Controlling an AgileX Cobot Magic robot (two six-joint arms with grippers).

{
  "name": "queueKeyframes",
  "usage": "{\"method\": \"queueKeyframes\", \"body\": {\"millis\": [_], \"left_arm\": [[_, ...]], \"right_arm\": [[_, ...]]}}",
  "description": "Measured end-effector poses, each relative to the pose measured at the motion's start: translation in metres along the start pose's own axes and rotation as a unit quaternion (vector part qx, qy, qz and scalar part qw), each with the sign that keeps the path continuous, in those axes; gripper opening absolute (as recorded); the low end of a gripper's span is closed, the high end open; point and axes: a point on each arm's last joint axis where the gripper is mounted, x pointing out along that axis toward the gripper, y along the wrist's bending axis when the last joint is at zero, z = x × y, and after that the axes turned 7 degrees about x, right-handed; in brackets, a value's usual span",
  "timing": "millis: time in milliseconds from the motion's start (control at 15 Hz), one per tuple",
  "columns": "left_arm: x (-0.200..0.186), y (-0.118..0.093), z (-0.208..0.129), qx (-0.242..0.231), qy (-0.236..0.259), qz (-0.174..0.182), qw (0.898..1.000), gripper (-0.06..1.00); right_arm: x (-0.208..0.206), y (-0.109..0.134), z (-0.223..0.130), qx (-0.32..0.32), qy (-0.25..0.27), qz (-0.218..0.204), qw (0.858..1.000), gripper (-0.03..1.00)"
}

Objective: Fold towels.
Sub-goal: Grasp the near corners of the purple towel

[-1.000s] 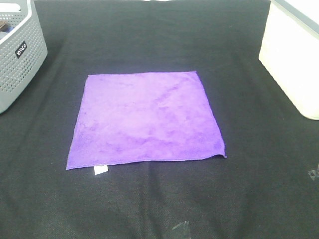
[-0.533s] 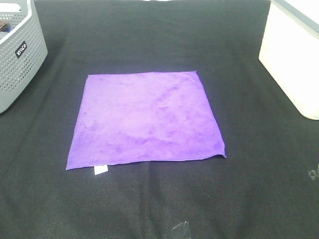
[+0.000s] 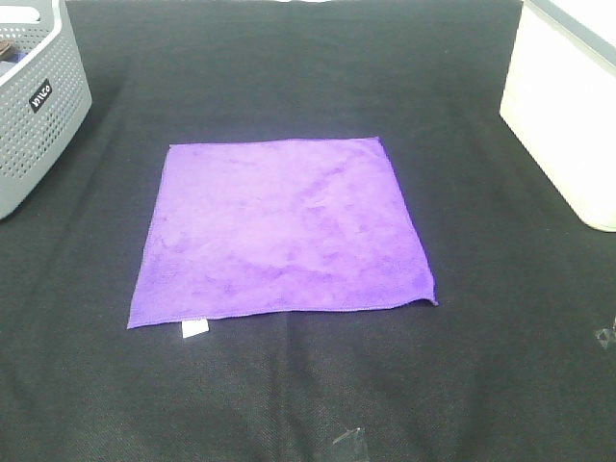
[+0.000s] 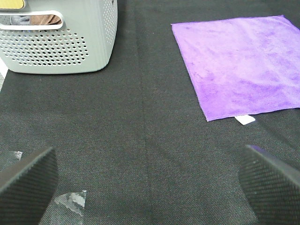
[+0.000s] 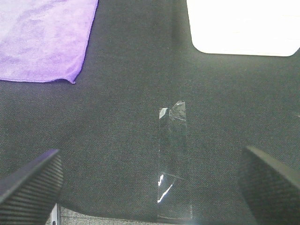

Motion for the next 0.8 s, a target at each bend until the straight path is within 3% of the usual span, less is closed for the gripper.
{"method": "queueKeyframes", "body": {"millis": [800], "left_arm": [[0.0, 0.0, 0.0, 0.0, 0.0, 0.0, 1.0, 0.99]], "right_arm": [[0.0, 0.0, 0.0, 0.0, 0.0, 0.0, 1.0, 0.96]]}}
